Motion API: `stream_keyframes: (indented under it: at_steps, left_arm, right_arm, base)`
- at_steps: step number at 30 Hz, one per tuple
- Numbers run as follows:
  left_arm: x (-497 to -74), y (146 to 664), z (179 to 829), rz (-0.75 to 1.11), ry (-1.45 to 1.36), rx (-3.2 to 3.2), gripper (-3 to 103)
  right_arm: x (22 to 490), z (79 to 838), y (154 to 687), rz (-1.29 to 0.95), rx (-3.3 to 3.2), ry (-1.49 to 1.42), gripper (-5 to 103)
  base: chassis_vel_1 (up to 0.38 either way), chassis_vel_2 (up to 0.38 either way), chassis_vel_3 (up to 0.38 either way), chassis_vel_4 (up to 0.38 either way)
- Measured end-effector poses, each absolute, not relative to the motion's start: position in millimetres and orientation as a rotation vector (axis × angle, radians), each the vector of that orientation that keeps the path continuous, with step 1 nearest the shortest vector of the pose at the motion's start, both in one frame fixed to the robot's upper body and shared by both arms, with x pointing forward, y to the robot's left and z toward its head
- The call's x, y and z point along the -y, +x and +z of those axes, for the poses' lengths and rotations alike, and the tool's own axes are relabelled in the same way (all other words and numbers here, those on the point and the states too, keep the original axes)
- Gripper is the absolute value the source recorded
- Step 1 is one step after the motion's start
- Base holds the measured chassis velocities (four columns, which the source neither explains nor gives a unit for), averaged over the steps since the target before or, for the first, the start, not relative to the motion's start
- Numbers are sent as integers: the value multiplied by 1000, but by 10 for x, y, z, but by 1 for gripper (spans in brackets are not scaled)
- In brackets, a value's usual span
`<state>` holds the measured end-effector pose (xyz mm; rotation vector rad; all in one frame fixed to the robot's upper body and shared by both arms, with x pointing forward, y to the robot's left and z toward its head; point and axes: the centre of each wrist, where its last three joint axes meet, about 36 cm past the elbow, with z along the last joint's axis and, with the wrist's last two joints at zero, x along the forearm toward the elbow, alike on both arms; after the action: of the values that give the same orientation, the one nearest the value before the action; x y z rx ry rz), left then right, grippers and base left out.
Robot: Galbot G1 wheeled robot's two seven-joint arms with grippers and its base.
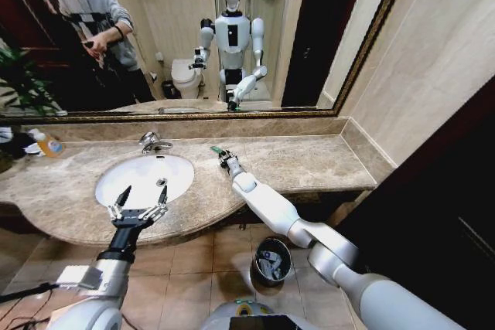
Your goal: Pick up the trash from the sink and place it in the trash bin.
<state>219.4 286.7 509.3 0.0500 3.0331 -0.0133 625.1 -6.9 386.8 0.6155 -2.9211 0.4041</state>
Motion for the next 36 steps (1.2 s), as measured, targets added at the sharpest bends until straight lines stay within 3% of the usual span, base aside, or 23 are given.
stream_keyframes:
  at_steps: [10, 17, 24, 25, 28, 36]
  left_arm:
    - [-2867, 2194, 5093, -13, 50, -3033, 100]
    - [-2867, 2194, 5093, -13, 50, -3033, 100]
    - [-2867, 2194, 5093, -13, 52, -3033, 100]
    - [-2867, 2194, 5093, -13, 52, -3033, 100]
    - [-2867, 2194, 5093, -13, 50, -3033, 100]
    - [-2867, 2194, 5093, -13, 50, -3033, 100]
  right_arm:
    - [97, 4001, 6212, 373, 2944, 643, 20]
    - [422, 4156, 6047, 340, 2984, 772, 20]
    - [1770, 4139, 5487, 295, 3131, 906, 20]
    - [1770, 4139, 5487, 295, 3131, 906, 20]
    - [2445, 4104, 5001, 309, 3161, 898, 20]
    - [2936, 3579, 4435, 305, 3216, 1023, 20]
  base:
    - [0, 0, 0, 0]
    - [0, 0, 0, 0]
    - [0, 0, 0, 0]
    - [0, 0, 0, 0]
    - [0, 0, 0, 0]
    - [0, 0, 0, 0]
